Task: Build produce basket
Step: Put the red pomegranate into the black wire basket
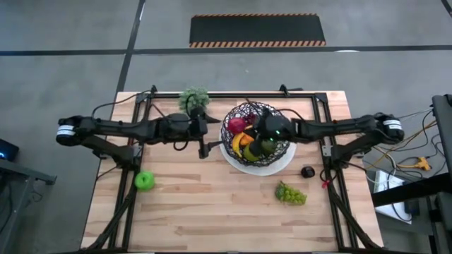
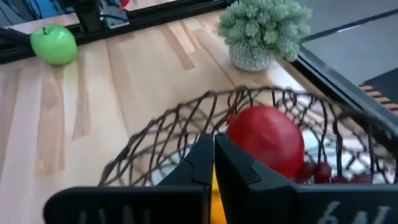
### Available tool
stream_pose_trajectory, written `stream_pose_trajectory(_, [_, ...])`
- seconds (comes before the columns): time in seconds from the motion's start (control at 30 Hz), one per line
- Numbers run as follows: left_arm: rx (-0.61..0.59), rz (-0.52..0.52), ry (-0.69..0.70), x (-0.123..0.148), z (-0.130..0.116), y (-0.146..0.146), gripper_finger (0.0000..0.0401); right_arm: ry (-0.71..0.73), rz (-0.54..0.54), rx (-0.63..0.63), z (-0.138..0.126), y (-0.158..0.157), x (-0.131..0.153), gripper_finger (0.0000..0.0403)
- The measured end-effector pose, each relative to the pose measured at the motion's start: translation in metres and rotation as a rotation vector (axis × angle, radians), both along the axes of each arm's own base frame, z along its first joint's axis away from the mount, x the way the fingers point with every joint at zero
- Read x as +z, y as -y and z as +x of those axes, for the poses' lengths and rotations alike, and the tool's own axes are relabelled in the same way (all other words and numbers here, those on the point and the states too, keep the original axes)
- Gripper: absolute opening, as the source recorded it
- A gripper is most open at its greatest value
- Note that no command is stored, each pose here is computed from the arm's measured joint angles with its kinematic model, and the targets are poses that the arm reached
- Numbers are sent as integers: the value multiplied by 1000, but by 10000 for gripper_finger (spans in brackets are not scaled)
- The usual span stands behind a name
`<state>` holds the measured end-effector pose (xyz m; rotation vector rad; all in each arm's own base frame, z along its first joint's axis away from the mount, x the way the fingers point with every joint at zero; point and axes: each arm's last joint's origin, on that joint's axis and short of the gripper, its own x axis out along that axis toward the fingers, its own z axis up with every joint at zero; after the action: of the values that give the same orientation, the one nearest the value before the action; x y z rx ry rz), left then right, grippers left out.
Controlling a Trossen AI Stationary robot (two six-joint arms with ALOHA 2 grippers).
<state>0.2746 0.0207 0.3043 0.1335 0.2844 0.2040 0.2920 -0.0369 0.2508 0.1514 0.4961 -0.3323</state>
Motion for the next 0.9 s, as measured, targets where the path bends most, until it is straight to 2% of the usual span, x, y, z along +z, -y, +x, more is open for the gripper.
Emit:
stream_pose_trajectory(0.4, [33,12,48,-12,-12,-1,354,-253,-38,43,50,50,14,8])
stream_pose_trajectory(0.5, [35,13,47,-13,-13,0,354,-308,-14,77,60,60,14,9])
stream_pose_trajectory(0.9, [49,40,53,-10,-17,-1,354,-373,-9,121,83,80,5,8])
